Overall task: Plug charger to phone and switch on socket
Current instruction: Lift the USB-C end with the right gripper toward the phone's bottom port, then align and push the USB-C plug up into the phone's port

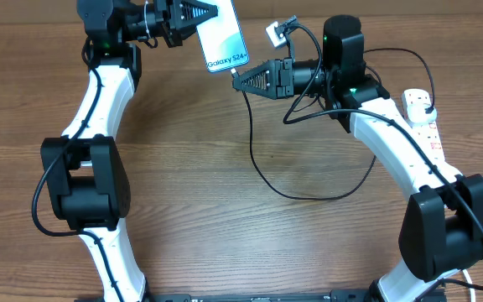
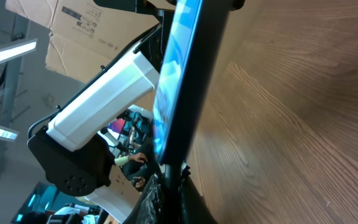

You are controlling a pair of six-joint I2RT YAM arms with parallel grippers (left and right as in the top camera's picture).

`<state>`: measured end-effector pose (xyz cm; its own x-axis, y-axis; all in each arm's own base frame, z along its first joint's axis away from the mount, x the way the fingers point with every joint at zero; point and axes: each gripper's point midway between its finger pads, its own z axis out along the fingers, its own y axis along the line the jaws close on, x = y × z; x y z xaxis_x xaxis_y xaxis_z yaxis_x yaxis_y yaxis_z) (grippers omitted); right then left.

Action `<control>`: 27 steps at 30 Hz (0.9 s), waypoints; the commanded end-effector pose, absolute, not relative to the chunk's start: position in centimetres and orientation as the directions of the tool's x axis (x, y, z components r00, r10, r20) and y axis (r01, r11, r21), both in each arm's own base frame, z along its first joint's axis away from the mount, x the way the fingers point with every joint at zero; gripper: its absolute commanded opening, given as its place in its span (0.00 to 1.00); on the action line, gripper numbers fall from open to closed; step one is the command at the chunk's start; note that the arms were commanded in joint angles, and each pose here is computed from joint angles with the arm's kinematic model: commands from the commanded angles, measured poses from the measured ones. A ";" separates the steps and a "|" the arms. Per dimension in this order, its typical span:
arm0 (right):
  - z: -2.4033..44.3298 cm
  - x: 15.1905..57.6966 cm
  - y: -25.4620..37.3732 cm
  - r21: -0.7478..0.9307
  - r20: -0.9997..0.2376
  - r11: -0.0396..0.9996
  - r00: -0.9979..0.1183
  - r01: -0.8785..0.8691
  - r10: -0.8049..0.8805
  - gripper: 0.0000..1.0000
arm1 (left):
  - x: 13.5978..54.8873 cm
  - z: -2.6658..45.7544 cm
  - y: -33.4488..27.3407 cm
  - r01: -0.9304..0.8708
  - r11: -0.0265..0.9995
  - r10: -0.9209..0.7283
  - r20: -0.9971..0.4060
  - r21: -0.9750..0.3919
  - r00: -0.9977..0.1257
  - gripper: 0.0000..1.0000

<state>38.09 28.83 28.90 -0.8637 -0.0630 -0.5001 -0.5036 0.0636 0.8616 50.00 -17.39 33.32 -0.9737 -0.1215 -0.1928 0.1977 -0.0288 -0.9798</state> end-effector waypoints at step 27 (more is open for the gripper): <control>30.5 41.1 27.6 0.910 -0.410 0.104 -0.909 -0.402 0.076 0.04 | 51.8 35.2 -17.6 0.220 -0.066 -0.251 -0.197 -0.973 -0.948 0.04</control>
